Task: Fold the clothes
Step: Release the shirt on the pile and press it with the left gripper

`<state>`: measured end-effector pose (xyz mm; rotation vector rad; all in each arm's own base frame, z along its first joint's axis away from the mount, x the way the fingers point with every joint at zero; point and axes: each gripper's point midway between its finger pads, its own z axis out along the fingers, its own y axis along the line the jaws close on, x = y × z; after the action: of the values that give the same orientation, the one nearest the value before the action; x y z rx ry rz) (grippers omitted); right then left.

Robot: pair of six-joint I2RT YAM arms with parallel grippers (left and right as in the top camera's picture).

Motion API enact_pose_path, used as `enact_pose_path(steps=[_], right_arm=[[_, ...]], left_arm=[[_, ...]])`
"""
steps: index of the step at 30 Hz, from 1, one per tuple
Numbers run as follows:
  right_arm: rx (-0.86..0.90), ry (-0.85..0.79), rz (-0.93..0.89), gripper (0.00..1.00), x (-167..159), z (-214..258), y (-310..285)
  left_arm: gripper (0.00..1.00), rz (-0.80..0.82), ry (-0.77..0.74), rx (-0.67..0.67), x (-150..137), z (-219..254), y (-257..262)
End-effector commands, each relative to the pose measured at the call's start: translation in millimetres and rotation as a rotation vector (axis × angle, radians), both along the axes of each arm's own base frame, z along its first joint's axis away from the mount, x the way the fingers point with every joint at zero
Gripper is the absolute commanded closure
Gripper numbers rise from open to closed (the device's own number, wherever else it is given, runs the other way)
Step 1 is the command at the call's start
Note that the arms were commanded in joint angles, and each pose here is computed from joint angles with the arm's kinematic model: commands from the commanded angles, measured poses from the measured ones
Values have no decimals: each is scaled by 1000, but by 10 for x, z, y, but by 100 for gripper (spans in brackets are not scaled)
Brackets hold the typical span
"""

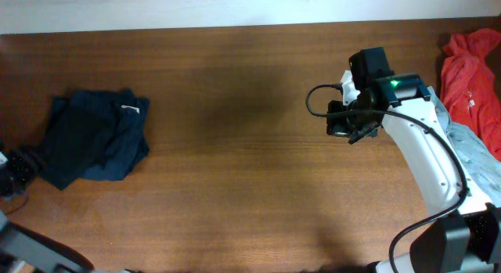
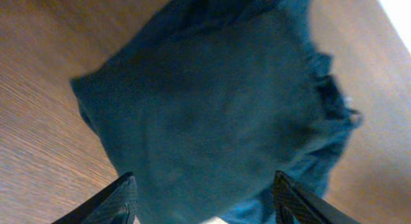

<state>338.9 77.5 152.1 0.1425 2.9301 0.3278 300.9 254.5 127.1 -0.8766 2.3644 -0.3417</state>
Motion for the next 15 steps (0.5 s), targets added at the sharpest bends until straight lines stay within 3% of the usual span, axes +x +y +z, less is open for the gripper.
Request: enact_pose_path(steps=[1,4,9,15], right_arm=[[-8,-30,7,96,18,88,-14],[-7,-30,7,96,19,88,-14],[-7,-31,7,96,20,88,-14],[-7,-30,7,96,17,88,-13]], left_arm=[[41,-13,-121,90,58,579,-25],[99,-20,-145,123,54,727,-70],[99,-1,-50,193,76,542,8],[99,42,107,166,206,-41,57]])
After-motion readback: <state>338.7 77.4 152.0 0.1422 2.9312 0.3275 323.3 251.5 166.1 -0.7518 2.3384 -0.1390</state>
